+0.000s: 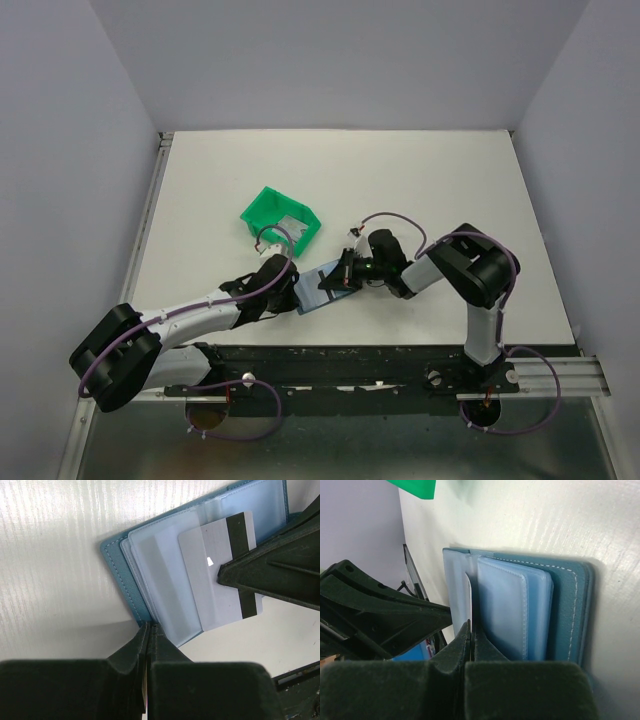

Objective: Put the credit cards into the card holder
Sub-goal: Insert the credit card into the card holder.

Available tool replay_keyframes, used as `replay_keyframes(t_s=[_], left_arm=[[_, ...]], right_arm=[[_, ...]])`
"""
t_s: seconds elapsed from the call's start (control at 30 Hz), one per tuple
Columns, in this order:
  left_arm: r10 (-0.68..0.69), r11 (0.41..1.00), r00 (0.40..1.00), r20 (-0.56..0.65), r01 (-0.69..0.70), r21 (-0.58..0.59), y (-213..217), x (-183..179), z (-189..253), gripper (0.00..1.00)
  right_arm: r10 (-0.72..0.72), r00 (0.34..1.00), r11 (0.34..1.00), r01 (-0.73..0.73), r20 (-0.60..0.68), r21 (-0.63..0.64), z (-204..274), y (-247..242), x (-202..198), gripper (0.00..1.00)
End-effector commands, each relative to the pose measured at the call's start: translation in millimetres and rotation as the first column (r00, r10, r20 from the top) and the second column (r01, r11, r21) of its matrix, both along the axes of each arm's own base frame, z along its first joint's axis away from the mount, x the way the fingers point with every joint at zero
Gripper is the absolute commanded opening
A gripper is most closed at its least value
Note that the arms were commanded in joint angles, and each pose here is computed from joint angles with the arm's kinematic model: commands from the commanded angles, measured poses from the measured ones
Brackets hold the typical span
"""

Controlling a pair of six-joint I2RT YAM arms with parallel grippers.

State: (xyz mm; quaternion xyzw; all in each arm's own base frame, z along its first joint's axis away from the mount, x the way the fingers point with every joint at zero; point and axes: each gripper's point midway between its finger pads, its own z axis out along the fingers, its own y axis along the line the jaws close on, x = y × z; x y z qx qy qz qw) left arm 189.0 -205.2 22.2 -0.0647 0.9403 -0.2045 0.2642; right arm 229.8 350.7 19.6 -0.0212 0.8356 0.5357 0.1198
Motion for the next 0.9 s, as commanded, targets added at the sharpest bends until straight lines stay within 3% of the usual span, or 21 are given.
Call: replay_keyframes(t_s=[0.0, 0.3, 0.63, 0.87], left_arm=[[-0.015, 0.999, 0.998, -0.061, 0.017, 0.037, 7.5, -11.9, -13.4, 0.08], [-0.020, 0.999, 0.998, -0.059, 0.022, 0.036, 6.4, -11.4, -12.1, 0.08], [-0.021, 0.999, 0.998, -0.057, 0.023, 0.033, 6.1, -11.4, -12.9, 0.08], [-0.018, 0.999, 0.998, -0.059, 0.020, 0.030, 7.2, -12.8, -13.5, 0.07]], right_arm=[[0.003, 0.999, 0.998, -0.006, -0.054, -0.063, -25.2, -0.4, -10.4, 0.00], [0.026, 0.999, 0.998, -0.028, -0.038, -0.063, -18.1, 14.1, -7.7, 0.00], [0.087, 0.995, 0.994, -0.090, -0.047, -0.064, -19.2, 24.7, -31.3, 0.01], [0.109, 0.994, 0.985, -0.106, 0.019, -0.138, -8.6, 16.2, -29.5, 0.27]])
